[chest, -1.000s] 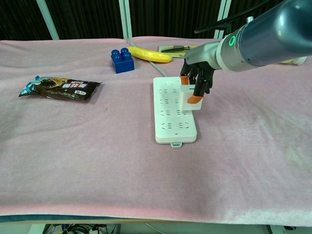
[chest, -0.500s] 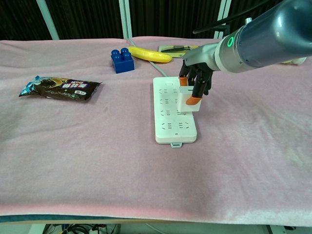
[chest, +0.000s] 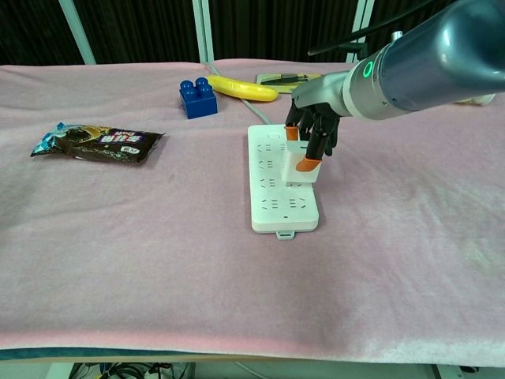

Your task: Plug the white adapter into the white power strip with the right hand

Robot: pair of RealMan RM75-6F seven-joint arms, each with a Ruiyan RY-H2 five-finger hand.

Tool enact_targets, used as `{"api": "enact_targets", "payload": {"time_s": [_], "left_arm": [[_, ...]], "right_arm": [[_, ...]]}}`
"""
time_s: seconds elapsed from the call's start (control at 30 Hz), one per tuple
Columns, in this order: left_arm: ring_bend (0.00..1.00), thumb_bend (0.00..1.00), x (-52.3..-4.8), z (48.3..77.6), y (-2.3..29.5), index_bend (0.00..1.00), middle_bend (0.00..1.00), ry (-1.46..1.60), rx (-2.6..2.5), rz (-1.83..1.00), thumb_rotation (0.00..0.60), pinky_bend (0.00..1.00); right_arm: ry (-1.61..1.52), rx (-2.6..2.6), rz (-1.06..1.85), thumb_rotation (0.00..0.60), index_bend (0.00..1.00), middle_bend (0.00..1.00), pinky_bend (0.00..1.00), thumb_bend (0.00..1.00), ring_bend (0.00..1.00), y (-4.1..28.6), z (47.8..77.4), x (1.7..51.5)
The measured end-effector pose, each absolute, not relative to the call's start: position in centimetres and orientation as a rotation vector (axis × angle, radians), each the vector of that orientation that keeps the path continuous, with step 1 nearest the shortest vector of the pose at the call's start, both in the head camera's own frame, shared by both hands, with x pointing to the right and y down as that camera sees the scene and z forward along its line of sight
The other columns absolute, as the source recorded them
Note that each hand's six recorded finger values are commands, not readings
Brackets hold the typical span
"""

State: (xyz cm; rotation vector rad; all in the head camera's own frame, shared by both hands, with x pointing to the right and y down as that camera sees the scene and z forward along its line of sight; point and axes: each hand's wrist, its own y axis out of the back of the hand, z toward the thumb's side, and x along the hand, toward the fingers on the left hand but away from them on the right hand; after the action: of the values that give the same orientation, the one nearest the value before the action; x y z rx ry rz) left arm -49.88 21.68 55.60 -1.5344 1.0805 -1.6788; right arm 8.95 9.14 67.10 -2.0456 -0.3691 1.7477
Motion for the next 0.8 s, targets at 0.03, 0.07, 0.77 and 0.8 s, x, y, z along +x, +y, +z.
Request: {"api": "enact_targets", "payload": {"time_s": [0.03, 0.07, 0.77, 0.8], "left_arm": [[0.00, 0.23, -49.89, 55.59, 21.67, 0.01, 0.00, 1.081, -1.534, -1.679, 0.600, 0.00], [0.00, 0.23, -49.90, 55.59, 21.67, 0.01, 0.00, 1.081, -1.534, -1.679, 0.600, 0.00], [0.00, 0.23, -49.95, 55.58, 21.67, 0.01, 0.00, 1.081, -1.532, -1.682, 0.600, 0.00], [0.00, 0.23, -49.95, 55.59, 21.67, 0.01, 0.00, 1.081, -1.533, -1.682, 0.600, 0.00]], "right_arm": [[-0.368, -2.041, 1.749, 0.600, 0.71, 0.61, 0.34, 0.35, 0.57, 9.11, 67.13, 8.99], [-0.368, -2.038, 1.750, 0.600, 0.71, 0.61, 0.34, 0.35, 0.57, 9.08, 67.14, 9.02], [-0.364, -2.023, 1.756, 0.600, 0.73, 0.61, 0.34, 0.35, 0.57, 8.81, 67.12, 9.48], [-0.362, -2.021, 1.757, 0.600, 0.73, 0.61, 0.34, 0.35, 0.57, 8.83, 67.14, 9.52]]}}
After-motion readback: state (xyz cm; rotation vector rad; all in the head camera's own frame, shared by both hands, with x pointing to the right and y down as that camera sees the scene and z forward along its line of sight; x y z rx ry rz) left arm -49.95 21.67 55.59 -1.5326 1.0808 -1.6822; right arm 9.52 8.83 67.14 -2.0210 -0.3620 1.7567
